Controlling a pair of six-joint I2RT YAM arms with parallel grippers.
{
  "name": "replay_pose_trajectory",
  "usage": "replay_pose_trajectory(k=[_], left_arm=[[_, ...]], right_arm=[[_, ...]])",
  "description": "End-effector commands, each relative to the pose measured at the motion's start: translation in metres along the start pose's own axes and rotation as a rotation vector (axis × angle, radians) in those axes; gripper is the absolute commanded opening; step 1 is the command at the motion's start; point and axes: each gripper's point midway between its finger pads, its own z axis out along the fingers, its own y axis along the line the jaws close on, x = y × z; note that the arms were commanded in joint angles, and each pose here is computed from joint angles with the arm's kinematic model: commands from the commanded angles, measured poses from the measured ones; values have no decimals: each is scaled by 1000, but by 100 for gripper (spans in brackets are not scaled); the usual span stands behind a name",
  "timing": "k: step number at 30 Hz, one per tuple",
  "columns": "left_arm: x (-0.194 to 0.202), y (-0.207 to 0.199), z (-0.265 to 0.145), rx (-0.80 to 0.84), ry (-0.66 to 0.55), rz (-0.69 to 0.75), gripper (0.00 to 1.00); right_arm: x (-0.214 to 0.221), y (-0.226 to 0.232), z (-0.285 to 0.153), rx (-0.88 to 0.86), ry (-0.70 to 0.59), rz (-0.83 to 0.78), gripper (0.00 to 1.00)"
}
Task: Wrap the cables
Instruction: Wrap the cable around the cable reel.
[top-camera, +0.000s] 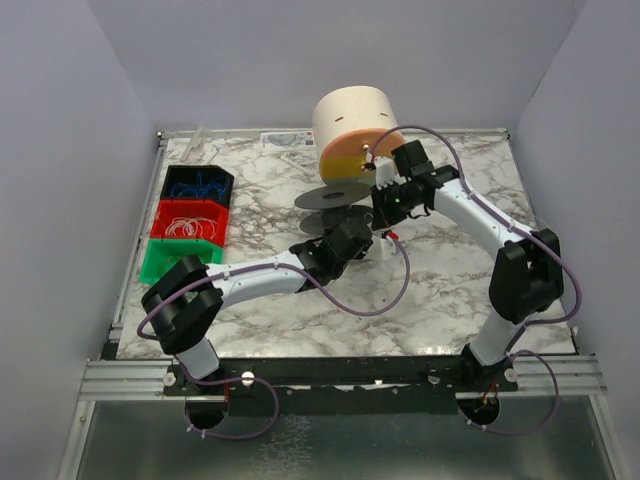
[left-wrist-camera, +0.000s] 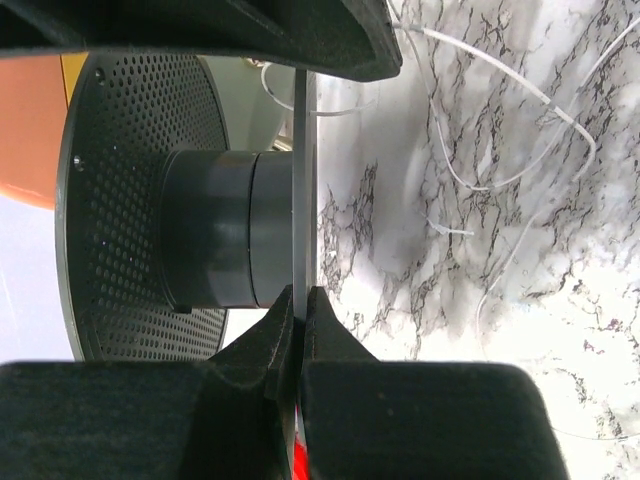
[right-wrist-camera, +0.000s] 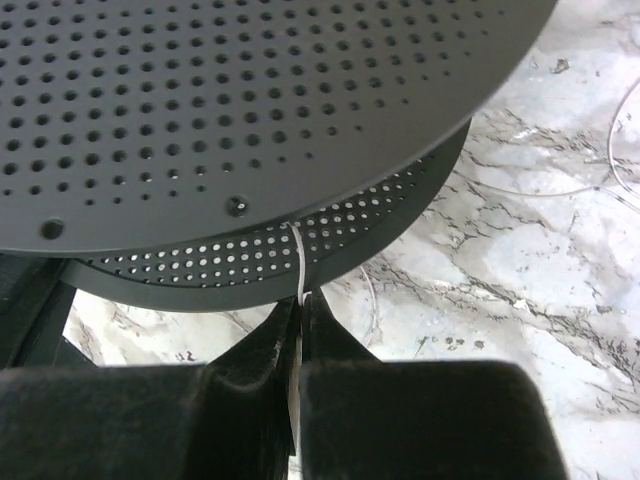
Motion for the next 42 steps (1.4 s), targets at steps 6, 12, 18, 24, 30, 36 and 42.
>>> replay_pose_trajectory(k=[6, 12, 18, 24, 30, 36, 42], left_arm=[[-24, 25, -9, -44, -73, -61, 0], [-24, 27, -9, -8, -75, -97, 0], [-23, 33, -9, 16, -81, -146, 0], [-25, 38, -8, 45, -92, -198, 0], [-25, 44, -11, 70, -114, -241, 0], [-22, 46, -12, 81, -124, -260, 0], [-20, 54, -15, 90, -144, -297, 0]], right_arm=[[-31, 1, -21, 63, -121, -87, 33], [-34, -2, -32, 102, -163, -135, 45], [-39, -1, -43, 121, -212, -163, 52], [-54, 5, -58, 126, -357, -298, 61], [-60, 25, -77, 91, -548, -460, 69], [-58, 44, -87, 6, -567, -572, 75], [-52, 56, -104, -49, -552, -741, 81]])
